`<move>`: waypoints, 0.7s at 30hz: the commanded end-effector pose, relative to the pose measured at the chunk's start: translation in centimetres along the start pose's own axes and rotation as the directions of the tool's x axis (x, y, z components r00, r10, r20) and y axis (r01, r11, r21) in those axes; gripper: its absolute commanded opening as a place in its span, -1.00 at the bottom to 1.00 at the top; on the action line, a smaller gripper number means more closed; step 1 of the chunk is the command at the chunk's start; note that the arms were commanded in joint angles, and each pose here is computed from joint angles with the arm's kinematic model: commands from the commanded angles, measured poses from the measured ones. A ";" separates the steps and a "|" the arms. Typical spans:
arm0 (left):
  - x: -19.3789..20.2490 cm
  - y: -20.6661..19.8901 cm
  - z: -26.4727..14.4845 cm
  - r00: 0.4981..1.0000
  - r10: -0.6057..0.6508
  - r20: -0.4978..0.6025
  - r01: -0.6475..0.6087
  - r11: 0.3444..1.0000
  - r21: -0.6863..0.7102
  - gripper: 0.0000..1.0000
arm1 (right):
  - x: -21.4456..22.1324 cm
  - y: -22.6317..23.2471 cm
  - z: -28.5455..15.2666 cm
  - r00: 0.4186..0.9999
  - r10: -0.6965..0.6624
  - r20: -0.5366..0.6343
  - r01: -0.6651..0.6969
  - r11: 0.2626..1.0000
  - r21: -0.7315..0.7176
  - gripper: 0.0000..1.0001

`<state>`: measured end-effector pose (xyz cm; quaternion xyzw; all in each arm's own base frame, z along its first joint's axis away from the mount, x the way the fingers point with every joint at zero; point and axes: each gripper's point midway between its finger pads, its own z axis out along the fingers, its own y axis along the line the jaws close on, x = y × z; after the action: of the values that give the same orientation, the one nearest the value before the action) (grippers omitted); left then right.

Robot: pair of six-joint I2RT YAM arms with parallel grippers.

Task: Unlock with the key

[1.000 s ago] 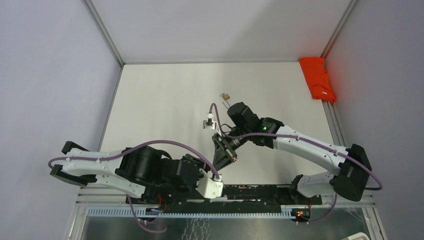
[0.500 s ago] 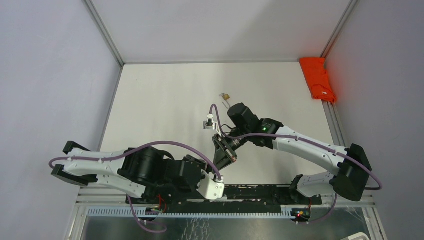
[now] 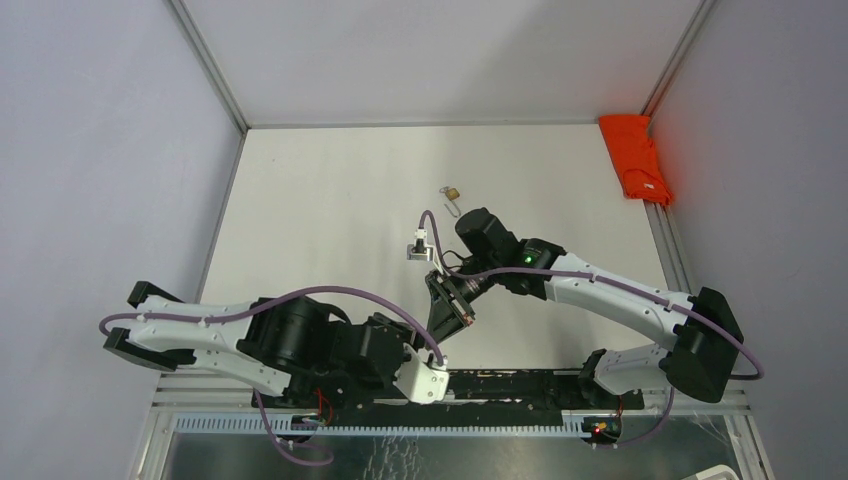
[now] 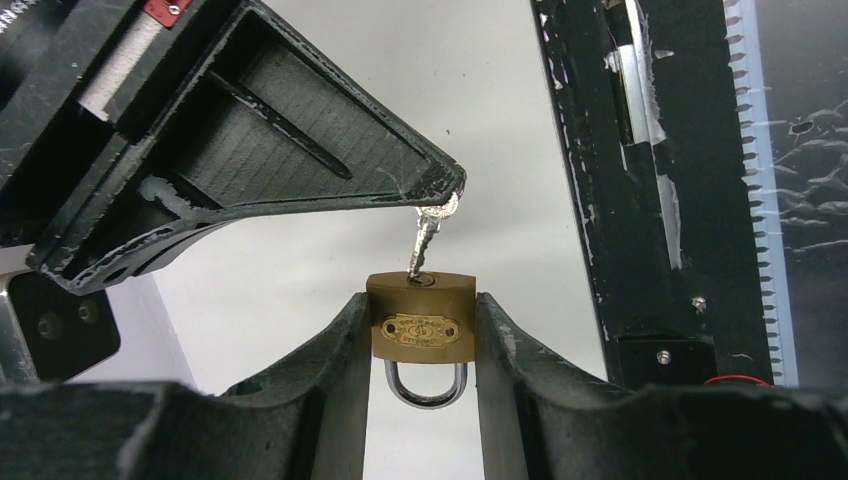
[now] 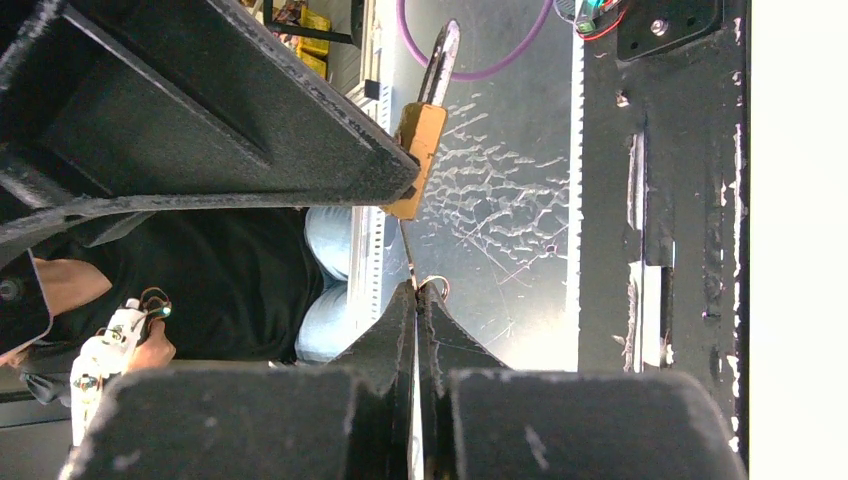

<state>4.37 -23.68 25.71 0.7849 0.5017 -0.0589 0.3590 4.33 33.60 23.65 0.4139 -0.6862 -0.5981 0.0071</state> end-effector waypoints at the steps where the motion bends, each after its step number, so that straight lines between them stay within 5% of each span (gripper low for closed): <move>1: -0.8 -0.4 0.2 0.999 -0.003 0.038 0.003 1.000 0.006 -0.96 | -0.8 0.3 -0.1 0.999 -0.035 0.026 0.035 0.999 -0.005 -1.00; 21: -1.1 -0.2 0.3 0.999 0.001 0.037 -0.001 1.000 -0.002 -0.96 | 0.1 0.0 0.3 1.000 -0.014 0.010 0.014 1.000 -0.010 -1.00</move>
<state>4.20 -23.64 24.84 0.7908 0.4990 -0.0537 0.3505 4.00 33.32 22.31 0.4020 -0.6959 -0.5946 0.0226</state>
